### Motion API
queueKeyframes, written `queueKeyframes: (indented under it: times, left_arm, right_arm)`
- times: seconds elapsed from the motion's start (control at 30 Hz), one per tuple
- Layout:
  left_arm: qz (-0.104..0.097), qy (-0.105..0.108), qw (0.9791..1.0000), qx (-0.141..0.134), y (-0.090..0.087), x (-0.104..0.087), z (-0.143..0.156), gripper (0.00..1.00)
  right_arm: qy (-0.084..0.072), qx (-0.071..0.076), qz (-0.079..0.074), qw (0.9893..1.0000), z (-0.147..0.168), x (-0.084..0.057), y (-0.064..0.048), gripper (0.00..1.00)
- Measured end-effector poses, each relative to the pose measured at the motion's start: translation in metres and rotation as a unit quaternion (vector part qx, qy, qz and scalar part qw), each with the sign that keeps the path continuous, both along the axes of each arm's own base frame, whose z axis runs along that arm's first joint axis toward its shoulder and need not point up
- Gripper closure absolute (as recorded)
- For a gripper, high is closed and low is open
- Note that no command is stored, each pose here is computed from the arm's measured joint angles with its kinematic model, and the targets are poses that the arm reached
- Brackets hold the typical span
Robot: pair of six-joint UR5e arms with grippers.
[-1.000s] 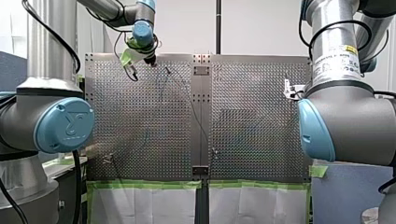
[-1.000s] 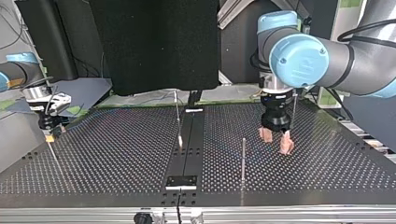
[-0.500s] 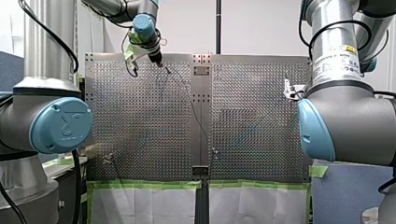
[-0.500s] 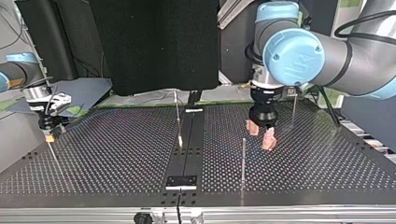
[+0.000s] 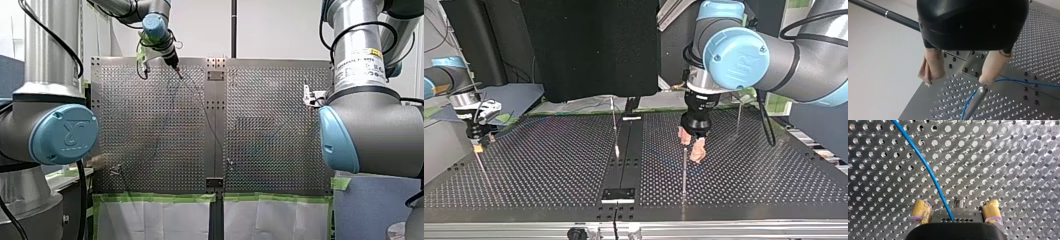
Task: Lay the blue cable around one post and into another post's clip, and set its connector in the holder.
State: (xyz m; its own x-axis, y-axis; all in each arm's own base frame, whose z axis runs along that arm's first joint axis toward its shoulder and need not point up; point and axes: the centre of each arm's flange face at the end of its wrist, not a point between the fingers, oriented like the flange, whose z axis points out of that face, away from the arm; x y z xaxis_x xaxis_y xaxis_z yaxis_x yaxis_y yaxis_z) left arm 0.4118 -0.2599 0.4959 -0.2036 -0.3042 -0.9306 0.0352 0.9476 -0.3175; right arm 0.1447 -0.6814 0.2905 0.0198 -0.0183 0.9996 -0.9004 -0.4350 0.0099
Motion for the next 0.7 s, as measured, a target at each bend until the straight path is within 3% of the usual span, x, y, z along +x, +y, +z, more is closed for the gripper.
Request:
queueKeyframes:
  times: [0.37, 0.7]
  left_arm:
    - [-0.008, -0.006, 0.9990, 0.042, -0.0005, 0.0007, 0.0021, 0.00]
    - [-0.017, -0.012, 0.9962, 0.084, -0.0012, 0.0006, 0.0021, 0.00]
  right_arm:
    - [0.001, -0.001, 0.000, 1.0000, 0.0002, 0.0007, 0.0000, 0.00]
    - [0.002, -0.001, 0.000, 1.0000, 0.0006, 0.0014, -0.0001, 0.00]
